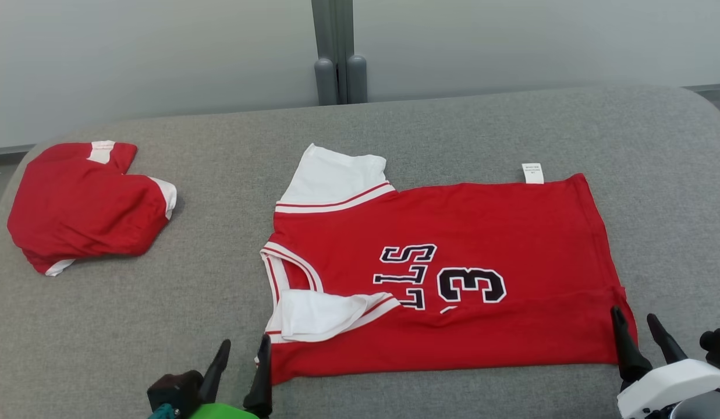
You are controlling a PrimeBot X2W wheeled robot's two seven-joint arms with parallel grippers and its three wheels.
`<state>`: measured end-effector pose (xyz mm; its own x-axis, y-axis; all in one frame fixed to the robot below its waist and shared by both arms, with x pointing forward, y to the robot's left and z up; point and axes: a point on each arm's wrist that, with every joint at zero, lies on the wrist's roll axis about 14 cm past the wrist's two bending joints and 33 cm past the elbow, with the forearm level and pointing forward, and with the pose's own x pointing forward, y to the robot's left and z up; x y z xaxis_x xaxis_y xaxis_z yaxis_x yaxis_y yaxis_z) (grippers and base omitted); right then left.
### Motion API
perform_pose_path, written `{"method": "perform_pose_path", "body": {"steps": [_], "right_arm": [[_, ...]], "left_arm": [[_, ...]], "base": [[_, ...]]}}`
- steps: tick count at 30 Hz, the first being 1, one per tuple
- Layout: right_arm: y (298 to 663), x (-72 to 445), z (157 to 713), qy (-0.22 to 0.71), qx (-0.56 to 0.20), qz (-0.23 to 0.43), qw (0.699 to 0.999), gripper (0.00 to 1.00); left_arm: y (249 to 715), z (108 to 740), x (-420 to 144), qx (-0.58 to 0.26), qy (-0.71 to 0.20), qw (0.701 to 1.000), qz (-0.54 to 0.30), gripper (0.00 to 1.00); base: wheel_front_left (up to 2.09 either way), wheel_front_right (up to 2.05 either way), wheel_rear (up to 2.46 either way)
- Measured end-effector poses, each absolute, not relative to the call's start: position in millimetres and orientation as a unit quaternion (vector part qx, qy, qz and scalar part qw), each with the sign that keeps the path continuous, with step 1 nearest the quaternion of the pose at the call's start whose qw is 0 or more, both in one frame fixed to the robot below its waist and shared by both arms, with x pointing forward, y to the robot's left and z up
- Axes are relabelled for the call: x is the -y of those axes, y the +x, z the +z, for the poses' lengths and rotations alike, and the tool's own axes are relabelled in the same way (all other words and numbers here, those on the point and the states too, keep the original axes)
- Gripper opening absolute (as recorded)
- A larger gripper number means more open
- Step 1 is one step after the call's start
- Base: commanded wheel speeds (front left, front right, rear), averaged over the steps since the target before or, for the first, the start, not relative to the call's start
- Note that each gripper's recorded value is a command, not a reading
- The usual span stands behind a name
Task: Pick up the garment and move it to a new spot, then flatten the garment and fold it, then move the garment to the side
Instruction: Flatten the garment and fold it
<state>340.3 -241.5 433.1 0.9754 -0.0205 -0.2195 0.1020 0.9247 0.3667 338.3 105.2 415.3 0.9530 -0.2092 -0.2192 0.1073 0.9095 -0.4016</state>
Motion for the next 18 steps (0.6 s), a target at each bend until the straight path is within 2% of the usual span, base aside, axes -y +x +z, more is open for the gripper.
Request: {"method": "perform_pose_path", "body": {"steps": [11, 18], "right_arm": [[359, 222, 499, 0.146, 0.013, 0.01, 0.989, 1.0], [363, 207, 524, 0.102, 0.058, 0.04, 0.992, 1.0]], "left_arm": [[367, 475, -131, -0.025, -0.133, 0.988, -0.074, 1.0], [379, 501, -141, 0.019, -0.093, 0.993, -0.068, 1.0]], "base": [[0.0, 0.0, 0.0], [0.0, 0.0, 0.0]]}}
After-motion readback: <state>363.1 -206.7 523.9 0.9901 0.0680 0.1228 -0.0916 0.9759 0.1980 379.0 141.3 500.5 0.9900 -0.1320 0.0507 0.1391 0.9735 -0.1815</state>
